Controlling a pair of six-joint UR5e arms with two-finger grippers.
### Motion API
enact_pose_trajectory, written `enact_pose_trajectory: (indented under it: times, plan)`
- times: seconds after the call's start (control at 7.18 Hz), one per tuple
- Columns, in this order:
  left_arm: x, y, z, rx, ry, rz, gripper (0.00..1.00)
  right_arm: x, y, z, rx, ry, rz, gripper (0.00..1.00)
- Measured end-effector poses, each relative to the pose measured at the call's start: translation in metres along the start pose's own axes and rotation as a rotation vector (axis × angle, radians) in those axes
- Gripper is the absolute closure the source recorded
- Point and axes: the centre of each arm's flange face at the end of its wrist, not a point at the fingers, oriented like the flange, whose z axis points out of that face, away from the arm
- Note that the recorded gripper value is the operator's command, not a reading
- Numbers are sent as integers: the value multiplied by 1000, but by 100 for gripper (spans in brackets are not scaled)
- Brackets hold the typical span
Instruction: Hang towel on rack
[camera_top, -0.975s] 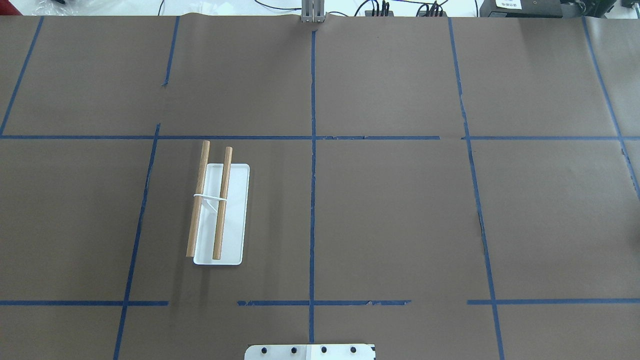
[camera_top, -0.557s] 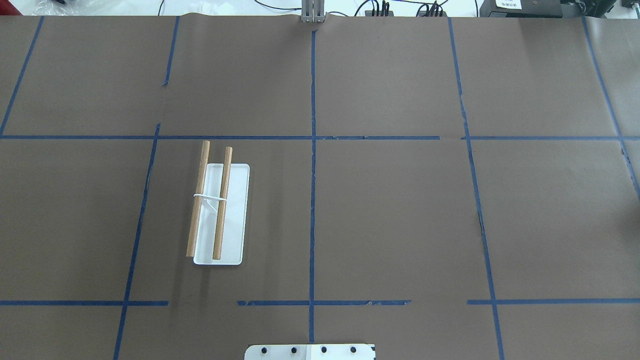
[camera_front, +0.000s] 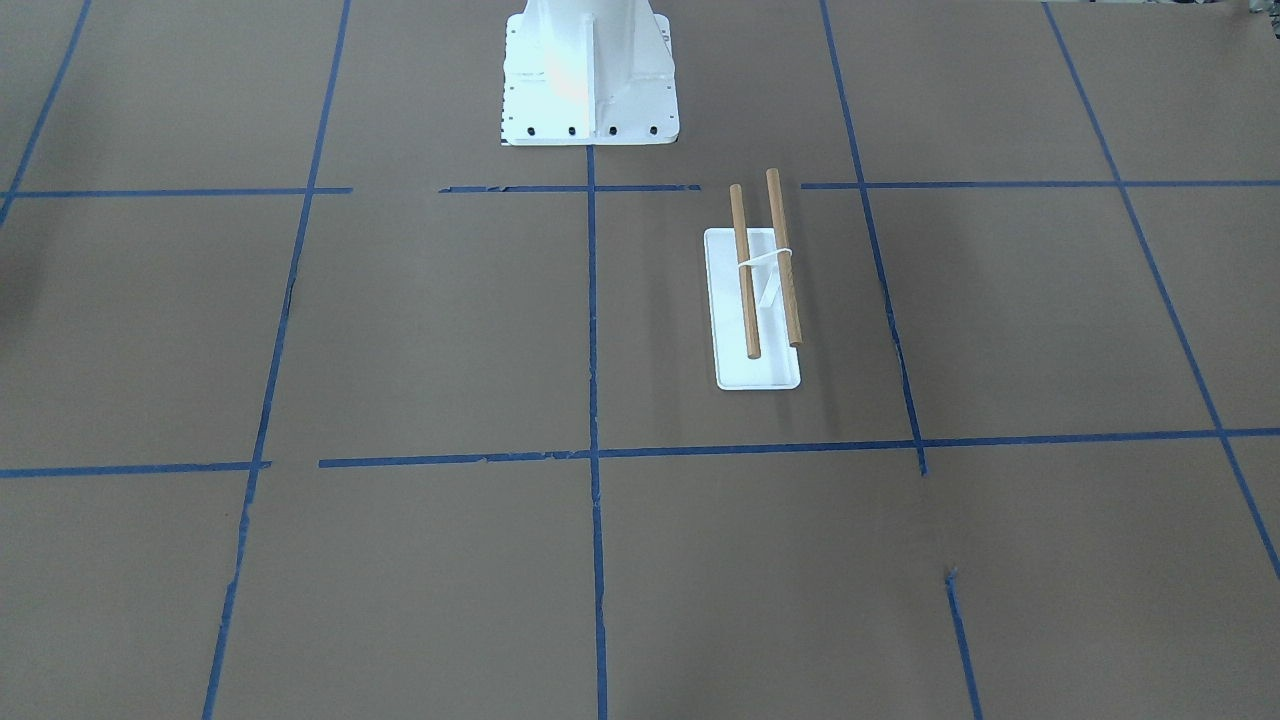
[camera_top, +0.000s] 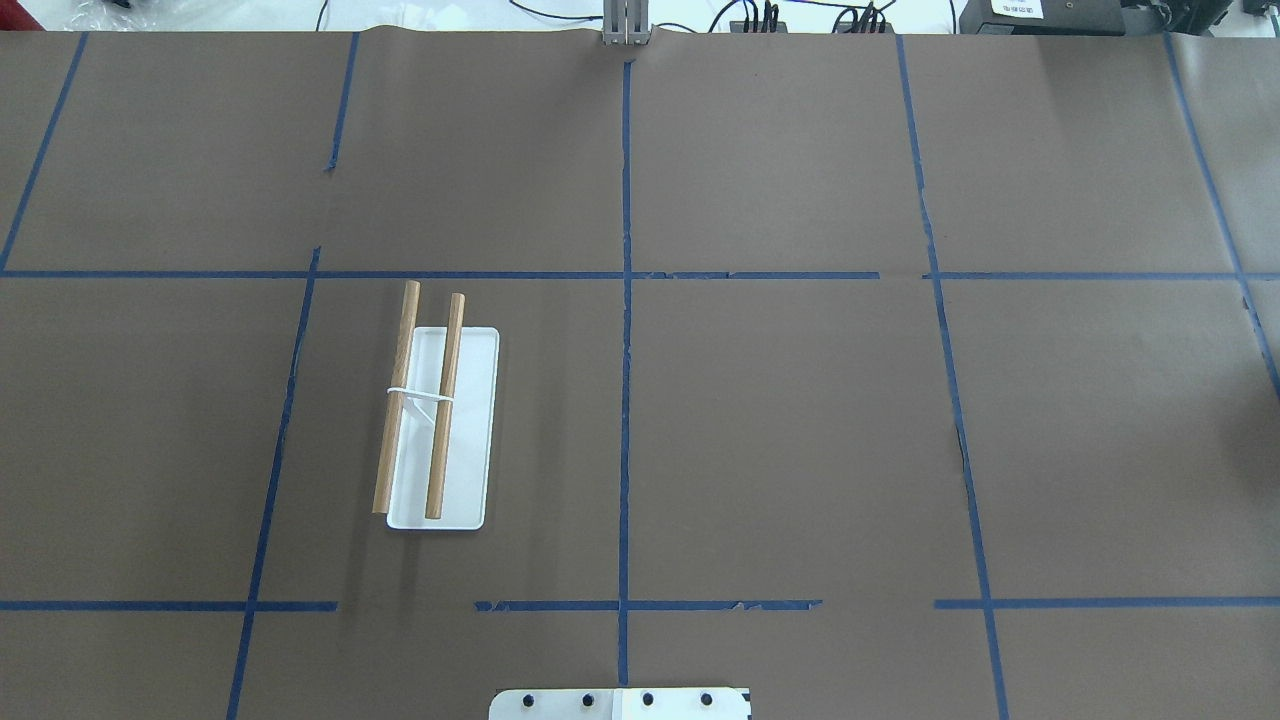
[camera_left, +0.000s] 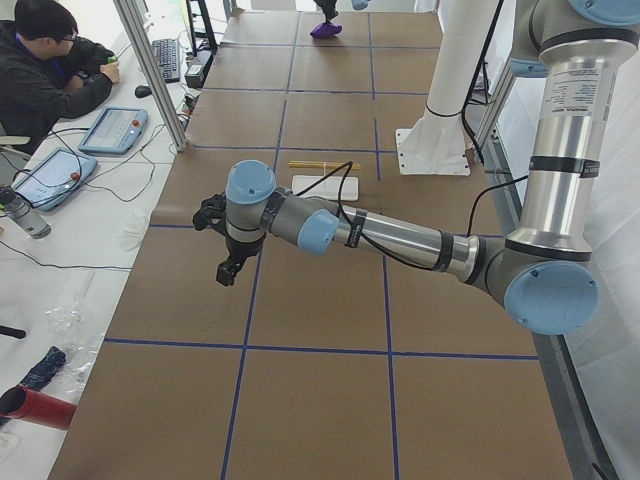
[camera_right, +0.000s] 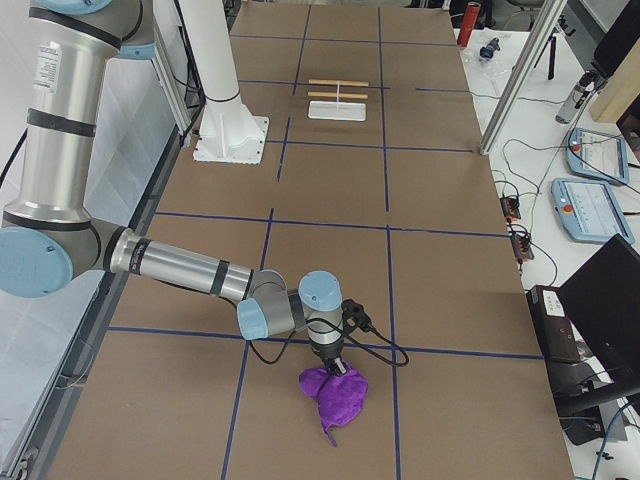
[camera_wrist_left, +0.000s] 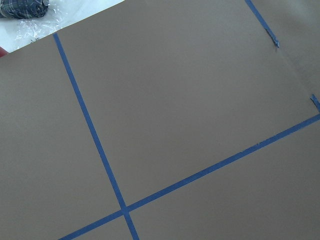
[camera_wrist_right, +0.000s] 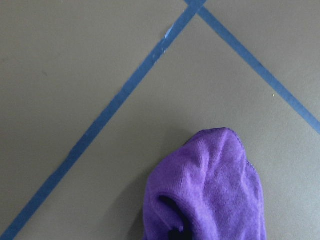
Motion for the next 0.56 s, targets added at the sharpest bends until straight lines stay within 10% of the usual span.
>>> enact_pose_trajectory:
  times: [0.56]
  plan:
    - [21,-21,-21,115,0,21,0,-21,-103,-115,23,-16,7,100]
